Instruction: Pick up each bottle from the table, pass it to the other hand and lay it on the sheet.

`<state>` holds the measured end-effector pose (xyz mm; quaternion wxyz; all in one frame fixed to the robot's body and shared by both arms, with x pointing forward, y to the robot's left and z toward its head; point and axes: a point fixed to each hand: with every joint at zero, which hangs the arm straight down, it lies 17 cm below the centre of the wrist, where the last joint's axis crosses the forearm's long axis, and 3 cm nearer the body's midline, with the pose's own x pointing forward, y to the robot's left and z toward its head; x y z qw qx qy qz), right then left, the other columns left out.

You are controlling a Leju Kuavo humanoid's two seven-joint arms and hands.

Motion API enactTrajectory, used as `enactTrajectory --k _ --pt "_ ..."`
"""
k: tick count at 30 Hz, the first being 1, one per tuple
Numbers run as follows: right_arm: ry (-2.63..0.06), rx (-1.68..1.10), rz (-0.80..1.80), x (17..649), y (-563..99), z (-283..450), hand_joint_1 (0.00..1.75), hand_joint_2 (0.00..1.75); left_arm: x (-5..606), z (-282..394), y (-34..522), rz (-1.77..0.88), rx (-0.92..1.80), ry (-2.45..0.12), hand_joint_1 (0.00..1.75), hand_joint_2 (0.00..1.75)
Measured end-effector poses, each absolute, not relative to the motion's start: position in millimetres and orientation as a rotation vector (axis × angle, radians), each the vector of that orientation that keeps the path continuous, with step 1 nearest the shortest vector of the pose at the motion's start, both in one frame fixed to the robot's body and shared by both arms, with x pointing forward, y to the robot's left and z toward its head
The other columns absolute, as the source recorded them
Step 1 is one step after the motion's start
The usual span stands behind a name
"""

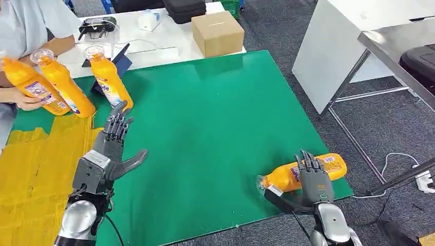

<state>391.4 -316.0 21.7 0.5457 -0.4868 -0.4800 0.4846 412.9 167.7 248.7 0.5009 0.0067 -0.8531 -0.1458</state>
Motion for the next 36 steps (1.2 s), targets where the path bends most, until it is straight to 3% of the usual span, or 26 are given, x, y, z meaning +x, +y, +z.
enactTrajectory --k 20,36 --pt "-0.997 -1.203 1.318 404 -345 1 0.0 1.75 413 248 169 -0.337 -0.009 -2.057 0.0 1.75" --pt "-1.101 -1.189 1.385 400 -342 9 0.0 1.75 413 248 172 -0.325 -0.012 -2.061 0.0 1.75"
